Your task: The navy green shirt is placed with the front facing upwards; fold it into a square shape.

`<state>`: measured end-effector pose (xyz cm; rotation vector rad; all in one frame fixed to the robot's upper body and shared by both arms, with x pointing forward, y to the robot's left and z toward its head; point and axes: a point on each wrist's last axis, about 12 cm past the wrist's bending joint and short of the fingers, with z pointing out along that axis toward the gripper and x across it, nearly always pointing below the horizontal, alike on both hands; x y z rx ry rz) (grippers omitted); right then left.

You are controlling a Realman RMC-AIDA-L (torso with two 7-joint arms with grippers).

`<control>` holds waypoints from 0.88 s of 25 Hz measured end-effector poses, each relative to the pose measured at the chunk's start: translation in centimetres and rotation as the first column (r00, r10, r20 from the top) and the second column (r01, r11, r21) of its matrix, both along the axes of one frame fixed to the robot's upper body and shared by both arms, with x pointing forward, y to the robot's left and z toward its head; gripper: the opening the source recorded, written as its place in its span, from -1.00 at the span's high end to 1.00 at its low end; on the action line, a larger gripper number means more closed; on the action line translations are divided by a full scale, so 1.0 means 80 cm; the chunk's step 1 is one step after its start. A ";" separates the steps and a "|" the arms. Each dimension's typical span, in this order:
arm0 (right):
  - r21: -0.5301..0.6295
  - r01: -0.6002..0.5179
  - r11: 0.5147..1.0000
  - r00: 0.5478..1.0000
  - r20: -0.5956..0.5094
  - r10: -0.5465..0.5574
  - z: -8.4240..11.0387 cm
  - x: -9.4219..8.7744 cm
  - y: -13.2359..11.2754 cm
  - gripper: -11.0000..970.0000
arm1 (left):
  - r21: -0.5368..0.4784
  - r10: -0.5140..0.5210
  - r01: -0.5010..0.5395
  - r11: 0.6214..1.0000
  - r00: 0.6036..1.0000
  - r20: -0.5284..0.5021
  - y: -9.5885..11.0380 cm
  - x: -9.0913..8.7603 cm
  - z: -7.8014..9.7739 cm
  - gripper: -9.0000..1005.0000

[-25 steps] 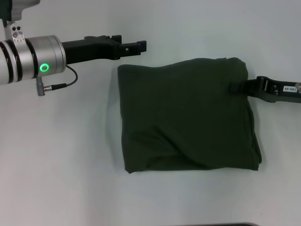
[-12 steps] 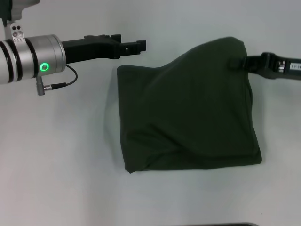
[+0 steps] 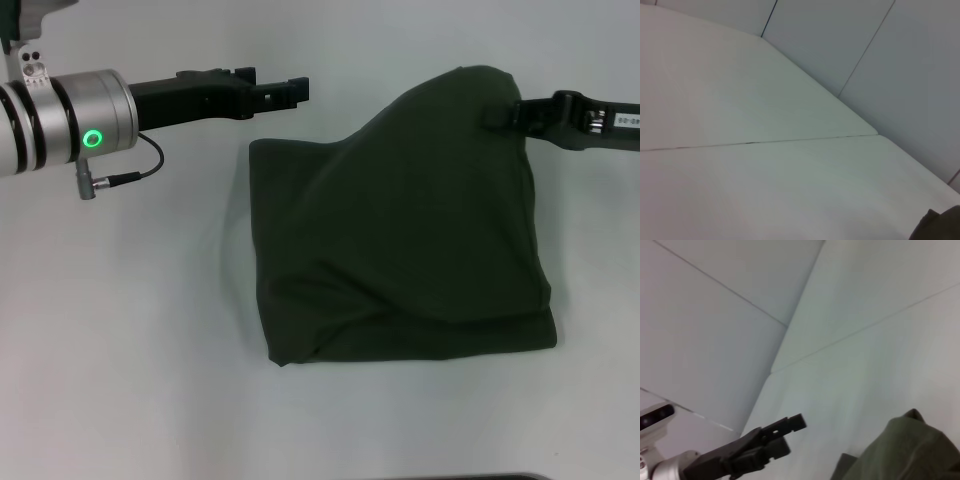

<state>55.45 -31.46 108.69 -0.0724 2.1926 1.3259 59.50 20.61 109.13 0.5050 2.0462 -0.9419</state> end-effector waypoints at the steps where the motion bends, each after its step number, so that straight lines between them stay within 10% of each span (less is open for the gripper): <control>1: -0.002 0.007 1.000 1.000 -0.005 -0.007 -0.001 -0.001 -0.002 0.88 | 0.000 0.000 0.000 1.000 1.000 0.000 0.000 0.000 0.000 -0.86; 22: -0.103 0.078 0.992 0.990 -0.107 -0.089 -0.037 -0.023 -0.021 0.88 | -0.004 -0.006 0.006 1.000 1.000 0.000 -0.003 0.002 0.003 -0.86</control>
